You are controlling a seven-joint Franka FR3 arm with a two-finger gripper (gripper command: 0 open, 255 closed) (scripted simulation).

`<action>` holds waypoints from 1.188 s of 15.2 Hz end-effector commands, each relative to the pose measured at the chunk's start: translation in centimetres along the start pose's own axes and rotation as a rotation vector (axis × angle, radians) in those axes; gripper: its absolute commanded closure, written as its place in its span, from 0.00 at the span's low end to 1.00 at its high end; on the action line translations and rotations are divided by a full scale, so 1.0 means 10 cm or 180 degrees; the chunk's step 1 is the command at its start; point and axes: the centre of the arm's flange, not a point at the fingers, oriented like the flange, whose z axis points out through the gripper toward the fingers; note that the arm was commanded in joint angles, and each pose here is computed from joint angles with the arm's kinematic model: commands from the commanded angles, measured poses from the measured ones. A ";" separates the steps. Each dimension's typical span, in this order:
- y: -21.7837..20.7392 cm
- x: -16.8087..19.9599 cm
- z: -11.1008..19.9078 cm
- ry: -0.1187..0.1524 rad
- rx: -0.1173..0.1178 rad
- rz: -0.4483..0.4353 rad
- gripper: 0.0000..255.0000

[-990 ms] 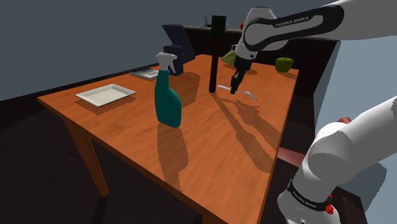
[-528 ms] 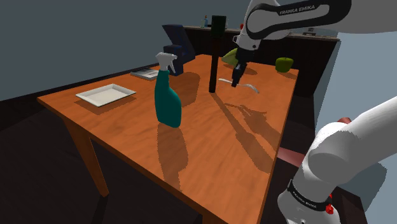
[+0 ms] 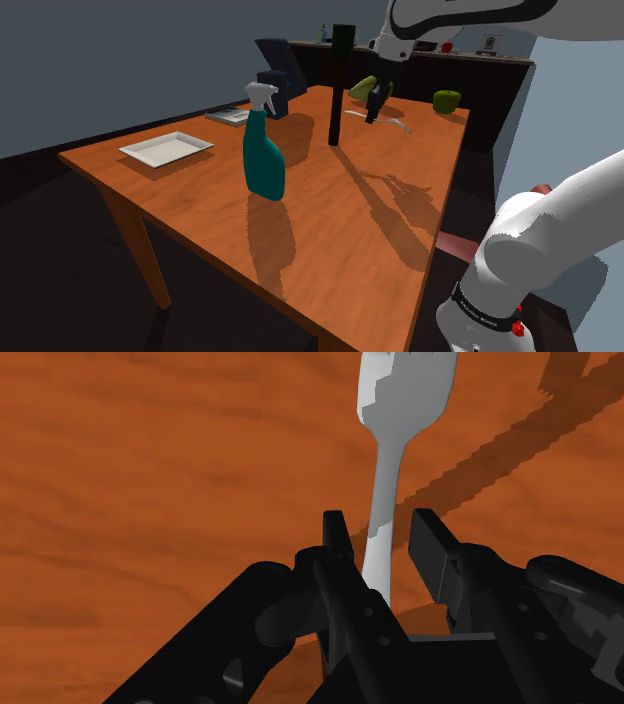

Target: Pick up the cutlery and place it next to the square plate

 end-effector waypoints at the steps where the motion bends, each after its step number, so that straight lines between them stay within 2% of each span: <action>1: -0.07 0.11 -0.03 -0.0001 0.0000 0.0000 1.00; 18: -1.33 1.95 0.21 -0.0001 0.0000 0.0000 1.00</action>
